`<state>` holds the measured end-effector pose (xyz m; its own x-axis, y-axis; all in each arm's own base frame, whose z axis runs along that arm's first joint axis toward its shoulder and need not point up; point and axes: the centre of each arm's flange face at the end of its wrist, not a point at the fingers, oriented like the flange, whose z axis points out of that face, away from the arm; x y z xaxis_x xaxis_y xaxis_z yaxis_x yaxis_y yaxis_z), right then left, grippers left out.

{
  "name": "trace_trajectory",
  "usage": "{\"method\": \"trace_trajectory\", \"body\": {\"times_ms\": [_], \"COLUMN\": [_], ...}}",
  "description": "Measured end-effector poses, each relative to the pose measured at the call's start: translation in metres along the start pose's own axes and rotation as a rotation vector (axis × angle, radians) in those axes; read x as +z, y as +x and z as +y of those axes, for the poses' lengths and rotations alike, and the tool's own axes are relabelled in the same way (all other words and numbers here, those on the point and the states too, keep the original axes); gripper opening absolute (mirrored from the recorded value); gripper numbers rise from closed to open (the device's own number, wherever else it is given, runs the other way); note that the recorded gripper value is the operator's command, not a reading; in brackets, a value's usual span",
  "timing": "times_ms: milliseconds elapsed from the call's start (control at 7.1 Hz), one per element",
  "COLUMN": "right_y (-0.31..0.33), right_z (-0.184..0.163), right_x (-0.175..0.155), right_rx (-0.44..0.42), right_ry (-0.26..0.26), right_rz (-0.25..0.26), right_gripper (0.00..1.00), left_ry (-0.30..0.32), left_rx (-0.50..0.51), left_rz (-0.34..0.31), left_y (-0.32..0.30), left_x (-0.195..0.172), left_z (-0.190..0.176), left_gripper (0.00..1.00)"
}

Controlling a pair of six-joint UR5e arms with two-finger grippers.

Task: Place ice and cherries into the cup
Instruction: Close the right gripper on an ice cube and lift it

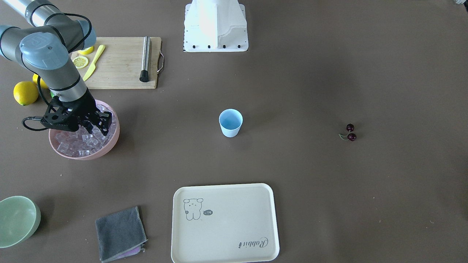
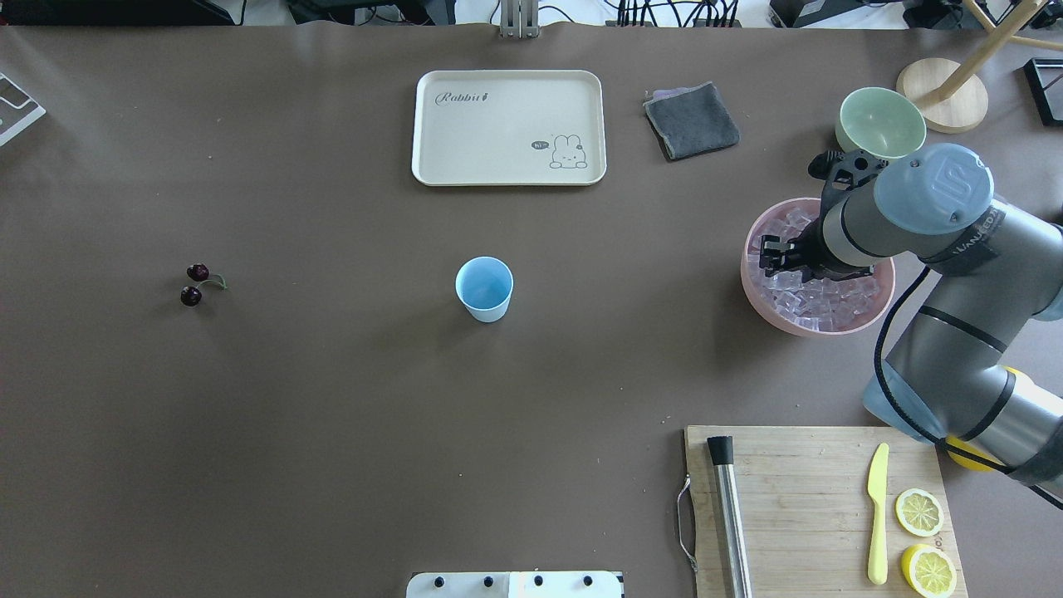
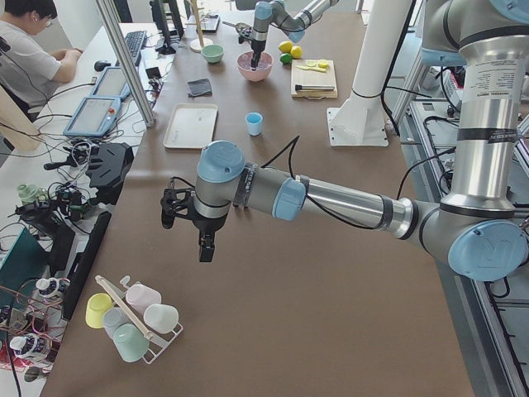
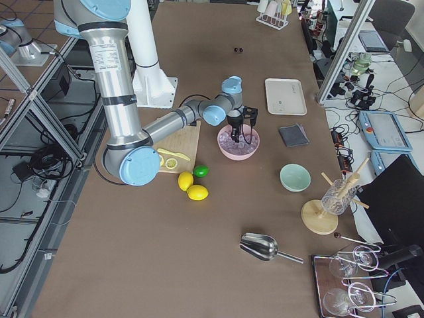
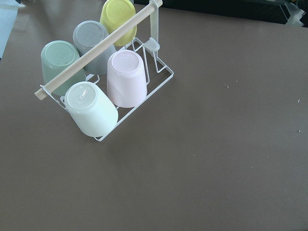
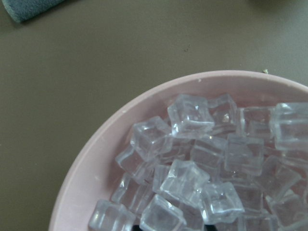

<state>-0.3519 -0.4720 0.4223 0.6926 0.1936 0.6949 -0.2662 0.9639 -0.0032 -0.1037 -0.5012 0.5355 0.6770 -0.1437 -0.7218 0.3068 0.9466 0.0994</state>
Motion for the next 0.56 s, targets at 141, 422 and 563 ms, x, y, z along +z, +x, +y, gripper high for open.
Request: {"method": "trace_trajectory", "body": {"times_ms": [141, 422, 563], "right_y": [0.001, 0.005, 0.008], "right_z": [0.001, -0.002, -0.005], "right_x": [0.0, -0.005, -0.013], "right_rx": [-0.001, 0.003, 0.008], "right_ry": [0.003, 0.017, 0.026], "right_rz": [0.0, 0.001, -0.006], "right_gripper": [0.0, 0.0, 0.0], "left_ry": [-0.001, -0.003, -0.004], "left_rx": [-0.001, -0.002, -0.003], "left_rz": [-0.001, -0.001, -0.001], "left_y": [-0.001, -0.002, -0.002], "left_x": [0.001, 0.002, 0.002], "left_z": [0.0, 0.0, 0.0], "left_gripper": [0.98, 0.98, 0.98]}}
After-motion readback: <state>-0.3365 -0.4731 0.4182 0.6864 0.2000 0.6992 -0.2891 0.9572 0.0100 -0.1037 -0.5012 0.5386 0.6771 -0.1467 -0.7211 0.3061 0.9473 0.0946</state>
